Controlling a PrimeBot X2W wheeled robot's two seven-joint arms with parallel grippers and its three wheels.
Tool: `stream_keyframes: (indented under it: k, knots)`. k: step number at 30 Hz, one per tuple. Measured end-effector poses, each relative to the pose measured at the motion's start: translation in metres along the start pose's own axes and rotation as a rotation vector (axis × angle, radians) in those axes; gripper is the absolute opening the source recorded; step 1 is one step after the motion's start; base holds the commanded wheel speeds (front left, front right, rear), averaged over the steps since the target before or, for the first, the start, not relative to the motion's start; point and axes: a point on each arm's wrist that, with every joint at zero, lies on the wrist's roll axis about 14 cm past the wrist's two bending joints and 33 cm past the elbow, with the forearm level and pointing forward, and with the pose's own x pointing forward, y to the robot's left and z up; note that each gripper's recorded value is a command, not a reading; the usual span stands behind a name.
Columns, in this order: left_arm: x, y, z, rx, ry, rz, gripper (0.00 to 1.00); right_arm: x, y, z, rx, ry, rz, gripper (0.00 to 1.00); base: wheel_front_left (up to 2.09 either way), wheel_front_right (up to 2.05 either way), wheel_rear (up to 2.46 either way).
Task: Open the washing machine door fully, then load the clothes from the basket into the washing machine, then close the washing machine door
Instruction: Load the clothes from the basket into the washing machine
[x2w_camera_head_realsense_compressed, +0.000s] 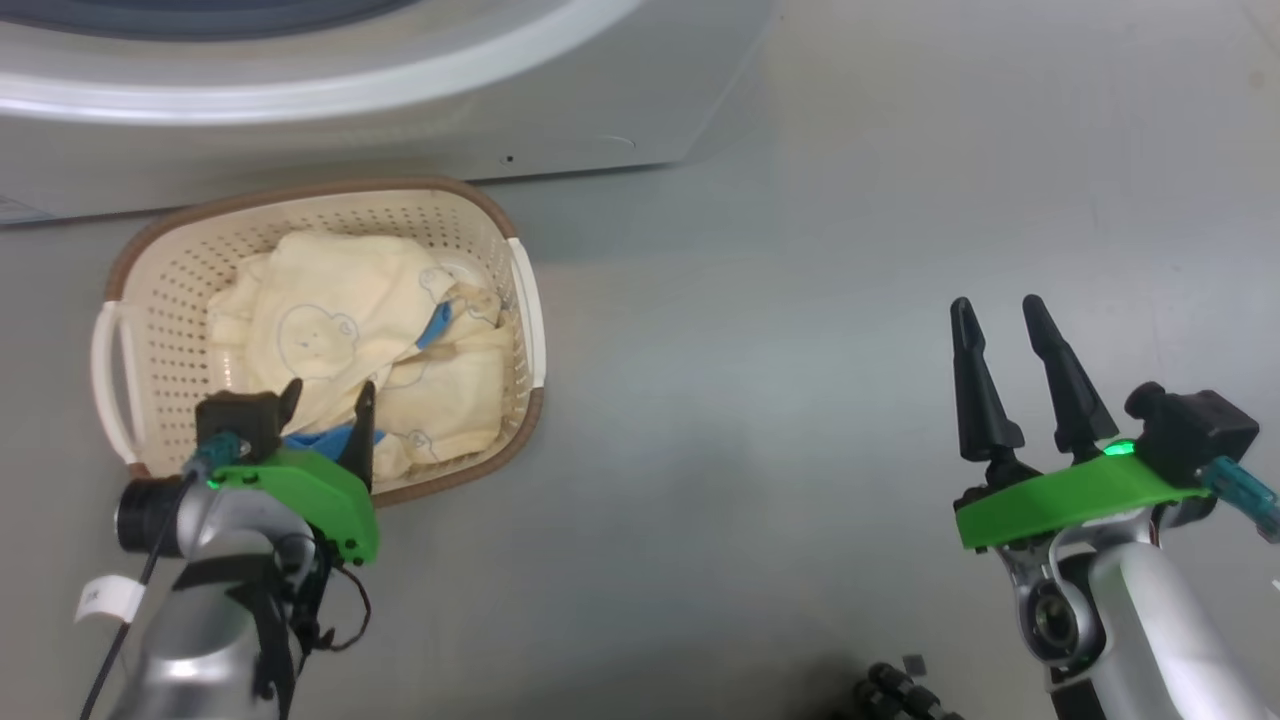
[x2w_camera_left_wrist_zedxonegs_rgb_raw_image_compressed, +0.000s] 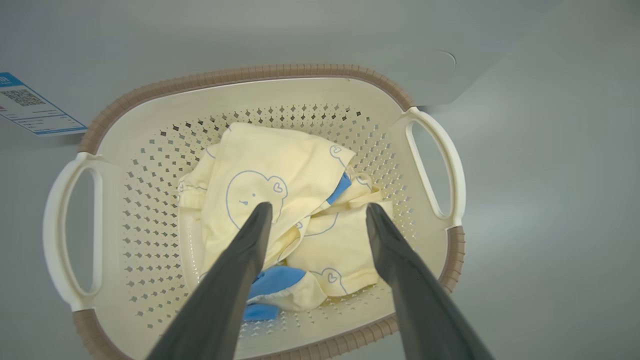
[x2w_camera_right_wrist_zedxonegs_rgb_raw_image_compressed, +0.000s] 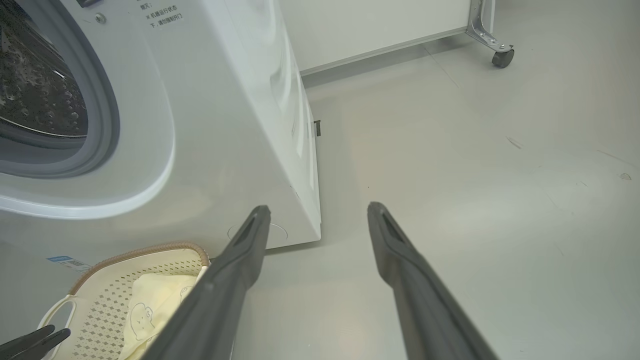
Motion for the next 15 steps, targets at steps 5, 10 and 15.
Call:
stream_keyframes:
  k: [5, 10, 15]
  knots:
    - [0.023, 0.007, -0.011, 0.003, 0.048, 0.011, 1.00, 0.005, -0.008, -0.007, 0.003, 0.019, -0.024, 1.00, 0.00, 0.00, 0.00]
    - [0.047, 0.017, -0.027, -0.006, 0.104, 0.031, 1.00, 0.015, -0.017, -0.014, -0.003, 0.035, -0.044, 1.00, 0.00, 0.00, 0.00]
    - [0.064, 0.032, -0.041, -0.020, 0.145, 0.064, 1.00, 0.022, -0.020, -0.028, -0.004, 0.069, -0.049, 1.00, 0.00, 0.00, 0.00]
